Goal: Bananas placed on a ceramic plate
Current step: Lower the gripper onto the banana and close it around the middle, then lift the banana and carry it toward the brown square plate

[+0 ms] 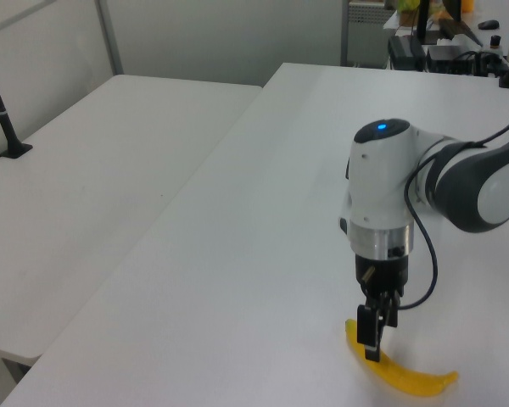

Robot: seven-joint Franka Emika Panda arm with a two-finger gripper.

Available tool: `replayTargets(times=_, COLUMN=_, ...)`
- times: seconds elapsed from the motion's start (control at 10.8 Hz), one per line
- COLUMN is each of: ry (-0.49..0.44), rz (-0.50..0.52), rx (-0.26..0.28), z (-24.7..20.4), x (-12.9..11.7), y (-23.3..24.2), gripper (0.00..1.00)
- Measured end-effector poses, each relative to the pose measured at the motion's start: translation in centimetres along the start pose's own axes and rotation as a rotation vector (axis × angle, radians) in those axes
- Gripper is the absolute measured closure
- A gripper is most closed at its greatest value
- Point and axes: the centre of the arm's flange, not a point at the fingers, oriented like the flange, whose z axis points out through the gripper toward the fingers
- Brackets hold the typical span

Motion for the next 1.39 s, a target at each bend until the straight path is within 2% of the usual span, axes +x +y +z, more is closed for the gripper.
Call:
replayTargets(times=0.28, ry=-0.027, rz=-0.028, rx=-0.019, z=4.1, x=-0.6, y=-0.6, gripper=0.0)
replayTargets(times=0.37, ry=-0.03, rz=-0.03, rx=-0.021, z=4.6, x=-0.6, y=-0.7, gripper=0.05)
replayTargets(times=0.74, ry=-0.017, rz=-0.034, rx=-0.012, z=4.0, x=-0.2, y=-0.8, gripper=0.7)
replayTargets(times=0.92, ry=-0.007, rz=-0.04, rx=-0.012, z=3.7, x=0.2, y=-0.6, gripper=0.7)
replayTargets(times=1.02, ry=-0.006, rz=-0.074, rx=-0.022, z=3.4, x=0.3, y=-0.5, gripper=0.7)
replayTargets(times=1.2, ry=-0.071, rz=-0.169, rx=-0.103, z=2.0, x=0.0, y=0.5, gripper=0.7)
replayTargets(times=1.39, ry=-0.112, rz=-0.236, rx=-0.152, z=-0.8, x=0.5, y=1.8, gripper=0.7)
